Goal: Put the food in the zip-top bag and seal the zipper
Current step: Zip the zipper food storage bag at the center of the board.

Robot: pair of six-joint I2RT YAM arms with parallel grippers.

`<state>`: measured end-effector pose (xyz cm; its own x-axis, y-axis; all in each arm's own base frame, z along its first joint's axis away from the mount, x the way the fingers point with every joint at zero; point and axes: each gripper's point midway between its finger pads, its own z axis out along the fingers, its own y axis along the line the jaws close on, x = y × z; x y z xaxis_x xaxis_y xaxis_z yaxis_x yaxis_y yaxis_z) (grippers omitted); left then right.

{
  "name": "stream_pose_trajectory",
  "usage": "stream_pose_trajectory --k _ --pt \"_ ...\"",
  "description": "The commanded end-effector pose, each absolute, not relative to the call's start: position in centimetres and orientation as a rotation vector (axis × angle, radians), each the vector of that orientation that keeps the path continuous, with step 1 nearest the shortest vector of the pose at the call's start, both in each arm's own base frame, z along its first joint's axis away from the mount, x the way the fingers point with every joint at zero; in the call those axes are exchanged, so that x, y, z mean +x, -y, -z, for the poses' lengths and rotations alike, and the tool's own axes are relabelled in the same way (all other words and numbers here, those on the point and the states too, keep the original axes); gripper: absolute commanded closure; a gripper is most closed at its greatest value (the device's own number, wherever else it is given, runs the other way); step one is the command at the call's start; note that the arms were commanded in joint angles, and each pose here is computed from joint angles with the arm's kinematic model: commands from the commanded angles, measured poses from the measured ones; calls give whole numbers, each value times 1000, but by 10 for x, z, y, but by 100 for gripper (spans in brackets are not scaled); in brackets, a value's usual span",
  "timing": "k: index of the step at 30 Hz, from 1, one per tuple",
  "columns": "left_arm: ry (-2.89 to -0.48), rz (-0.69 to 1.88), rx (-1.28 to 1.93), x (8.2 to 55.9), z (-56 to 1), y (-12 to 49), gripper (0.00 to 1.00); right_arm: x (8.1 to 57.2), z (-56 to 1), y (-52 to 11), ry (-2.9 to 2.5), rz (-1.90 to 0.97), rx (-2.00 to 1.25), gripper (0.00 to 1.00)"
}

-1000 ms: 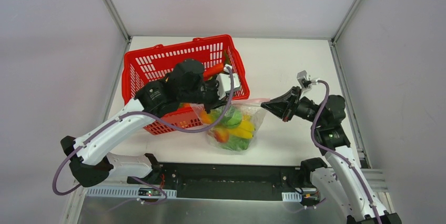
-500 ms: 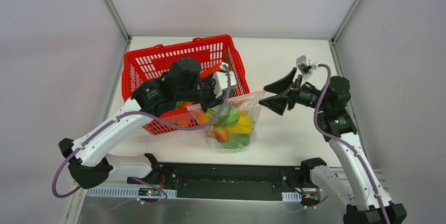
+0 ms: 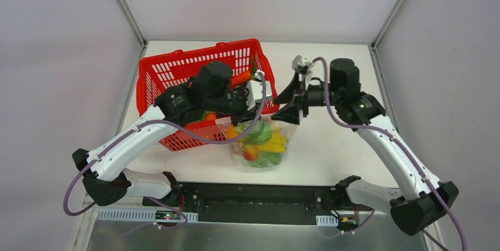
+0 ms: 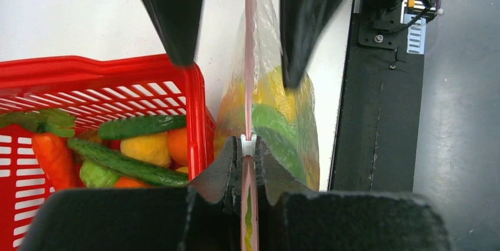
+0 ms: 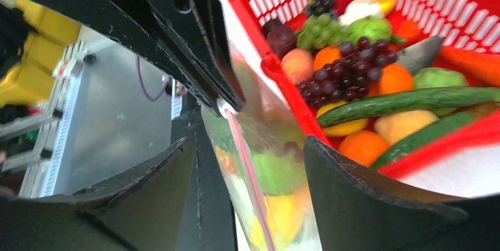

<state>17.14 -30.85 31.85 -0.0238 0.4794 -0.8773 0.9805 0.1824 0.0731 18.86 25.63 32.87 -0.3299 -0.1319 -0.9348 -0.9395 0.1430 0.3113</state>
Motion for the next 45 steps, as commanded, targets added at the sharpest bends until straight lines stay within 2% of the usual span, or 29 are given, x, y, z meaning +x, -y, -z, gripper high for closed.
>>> stream_pose_trajectory --k 1,10,16,20,45 --pt "-1576 827 1424 163 -336 319 100 171 -307 -273 -1639 -1200 -1271 33" --pt "-1581 818 1417 161 -334 315 100 170 -300 -280 -1608 -1226 -1305 59" --pt "-1594 796 1409 162 -332 310 100 166 -304 -280 -1566 -1238 -1279 88" --pt "-1610 767 1390 163 -327 303 100 172 -305 -278 -1576 -1200 -1223 100" --pt "-1722 575 1243 171 -288 247 100 170 -299 -268 -1592 -1157 -1112 100"
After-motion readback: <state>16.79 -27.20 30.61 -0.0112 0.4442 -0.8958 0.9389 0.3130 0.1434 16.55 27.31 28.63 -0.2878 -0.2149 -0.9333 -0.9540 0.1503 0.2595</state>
